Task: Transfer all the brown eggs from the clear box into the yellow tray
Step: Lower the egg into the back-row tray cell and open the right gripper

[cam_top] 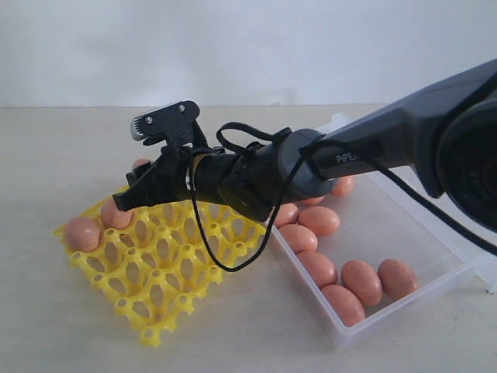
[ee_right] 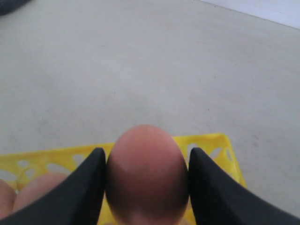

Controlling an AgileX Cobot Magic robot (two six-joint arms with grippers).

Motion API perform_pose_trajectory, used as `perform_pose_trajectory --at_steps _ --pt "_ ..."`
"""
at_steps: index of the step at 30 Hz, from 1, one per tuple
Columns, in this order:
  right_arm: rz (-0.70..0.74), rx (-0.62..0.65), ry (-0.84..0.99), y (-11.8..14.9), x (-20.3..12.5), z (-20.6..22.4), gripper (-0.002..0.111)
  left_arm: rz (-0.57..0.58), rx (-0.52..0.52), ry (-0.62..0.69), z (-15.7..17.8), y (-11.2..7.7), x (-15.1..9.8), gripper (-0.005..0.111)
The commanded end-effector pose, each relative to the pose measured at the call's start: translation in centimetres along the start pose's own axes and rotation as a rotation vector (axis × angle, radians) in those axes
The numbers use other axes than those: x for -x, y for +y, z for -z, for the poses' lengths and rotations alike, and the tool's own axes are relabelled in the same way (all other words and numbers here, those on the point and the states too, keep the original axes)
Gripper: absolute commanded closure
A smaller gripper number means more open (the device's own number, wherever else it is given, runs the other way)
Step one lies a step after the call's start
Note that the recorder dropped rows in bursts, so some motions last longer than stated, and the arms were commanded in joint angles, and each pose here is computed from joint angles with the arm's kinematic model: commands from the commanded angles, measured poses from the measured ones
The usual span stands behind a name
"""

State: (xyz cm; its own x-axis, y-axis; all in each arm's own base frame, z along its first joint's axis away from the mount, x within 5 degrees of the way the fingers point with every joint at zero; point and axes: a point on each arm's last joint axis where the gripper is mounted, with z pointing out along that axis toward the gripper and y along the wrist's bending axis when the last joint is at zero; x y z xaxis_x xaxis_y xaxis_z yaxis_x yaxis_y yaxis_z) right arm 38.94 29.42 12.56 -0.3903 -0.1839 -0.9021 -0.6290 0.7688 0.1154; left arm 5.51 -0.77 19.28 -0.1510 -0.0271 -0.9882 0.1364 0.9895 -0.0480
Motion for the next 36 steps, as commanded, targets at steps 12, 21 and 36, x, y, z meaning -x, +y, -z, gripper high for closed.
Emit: perform_pose_trajectory --at_steps 12,21,36 --pt "0.017 0.022 0.007 0.71 0.18 0.0 0.108 0.003 0.001 -0.008 0.01 0.01 -0.01 0.103" --pt "0.022 -0.005 0.066 0.36 -0.35 0.03 0.088 0.003 0.001 -0.008 0.01 0.01 -0.01 0.103" --pt "0.03 -0.004 0.07 0.37 -0.38 0.03 0.059 0.003 0.001 -0.008 0.01 0.01 -0.01 0.103"
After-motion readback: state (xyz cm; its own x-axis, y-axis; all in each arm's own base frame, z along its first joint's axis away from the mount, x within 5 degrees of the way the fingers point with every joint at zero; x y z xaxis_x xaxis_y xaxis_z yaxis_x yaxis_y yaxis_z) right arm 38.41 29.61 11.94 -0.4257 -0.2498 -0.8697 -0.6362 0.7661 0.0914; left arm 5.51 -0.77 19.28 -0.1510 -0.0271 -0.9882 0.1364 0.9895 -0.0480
